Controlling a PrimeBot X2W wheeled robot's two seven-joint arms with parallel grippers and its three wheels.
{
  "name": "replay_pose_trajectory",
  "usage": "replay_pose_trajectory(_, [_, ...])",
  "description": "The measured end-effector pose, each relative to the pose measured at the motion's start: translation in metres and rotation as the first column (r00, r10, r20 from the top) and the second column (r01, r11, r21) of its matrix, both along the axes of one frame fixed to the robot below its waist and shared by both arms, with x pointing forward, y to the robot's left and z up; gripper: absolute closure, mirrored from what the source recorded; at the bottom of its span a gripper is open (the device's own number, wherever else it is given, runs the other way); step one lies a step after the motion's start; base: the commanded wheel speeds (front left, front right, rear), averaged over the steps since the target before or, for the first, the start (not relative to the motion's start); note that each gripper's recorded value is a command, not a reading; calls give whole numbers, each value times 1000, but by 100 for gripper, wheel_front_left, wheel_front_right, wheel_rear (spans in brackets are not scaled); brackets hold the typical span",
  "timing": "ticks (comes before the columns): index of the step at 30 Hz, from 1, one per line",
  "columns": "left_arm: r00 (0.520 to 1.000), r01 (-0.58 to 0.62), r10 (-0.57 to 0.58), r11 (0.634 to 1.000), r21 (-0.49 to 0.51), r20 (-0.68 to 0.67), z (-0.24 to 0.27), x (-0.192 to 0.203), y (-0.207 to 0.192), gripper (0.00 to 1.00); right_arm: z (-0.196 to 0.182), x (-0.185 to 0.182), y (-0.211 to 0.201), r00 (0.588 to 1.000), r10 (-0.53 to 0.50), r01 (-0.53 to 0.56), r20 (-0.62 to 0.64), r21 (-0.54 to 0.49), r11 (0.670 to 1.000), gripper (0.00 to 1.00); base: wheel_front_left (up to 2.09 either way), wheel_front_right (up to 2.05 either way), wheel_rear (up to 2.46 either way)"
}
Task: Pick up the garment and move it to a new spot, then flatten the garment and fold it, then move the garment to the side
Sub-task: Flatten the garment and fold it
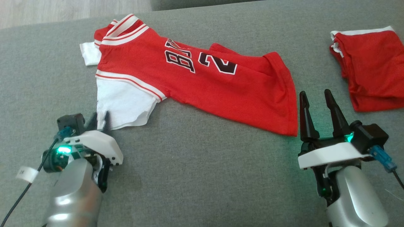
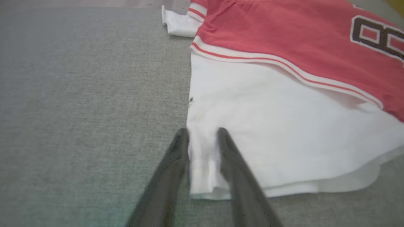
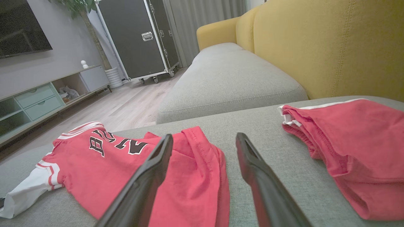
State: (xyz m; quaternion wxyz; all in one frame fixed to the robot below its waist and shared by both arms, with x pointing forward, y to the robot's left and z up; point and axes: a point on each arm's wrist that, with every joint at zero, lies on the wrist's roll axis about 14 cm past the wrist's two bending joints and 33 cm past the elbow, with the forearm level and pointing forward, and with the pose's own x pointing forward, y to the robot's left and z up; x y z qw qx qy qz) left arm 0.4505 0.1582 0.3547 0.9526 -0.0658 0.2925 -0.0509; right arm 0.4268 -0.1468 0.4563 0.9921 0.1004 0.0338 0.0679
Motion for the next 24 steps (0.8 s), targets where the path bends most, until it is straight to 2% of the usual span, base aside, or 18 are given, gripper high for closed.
replay_pose_trajectory(5, [1000,-4,4,1000,-23,29,6,-1,-1,100,4,-1,-1,1000,-2,2,9,0,1000,0,0,0,0])
replay_pose_trajectory(11, [982,-32,43,997,-64,183,33,1,1,100,5,-8,2,1000,7,-7,3,-4,1000,0,0,0,0])
replay_pose_trajectory(15, [953,-28,54,995,-91,298,66,9,0,100,0,-15,7,1000,24,-24,-19,-10,1000,0,0,0,0])
replay_pose_trajectory(19, [903,-41,92,991,-130,420,105,10,4,100,-17,-32,10,996,34,-35,-79,-13,999,0,0,0,0])
replay_pose_trajectory(24, [873,-44,107,989,-140,476,119,-9,5,100,-44,-46,8,981,30,-33,-194,-12,999,0,0,0,0])
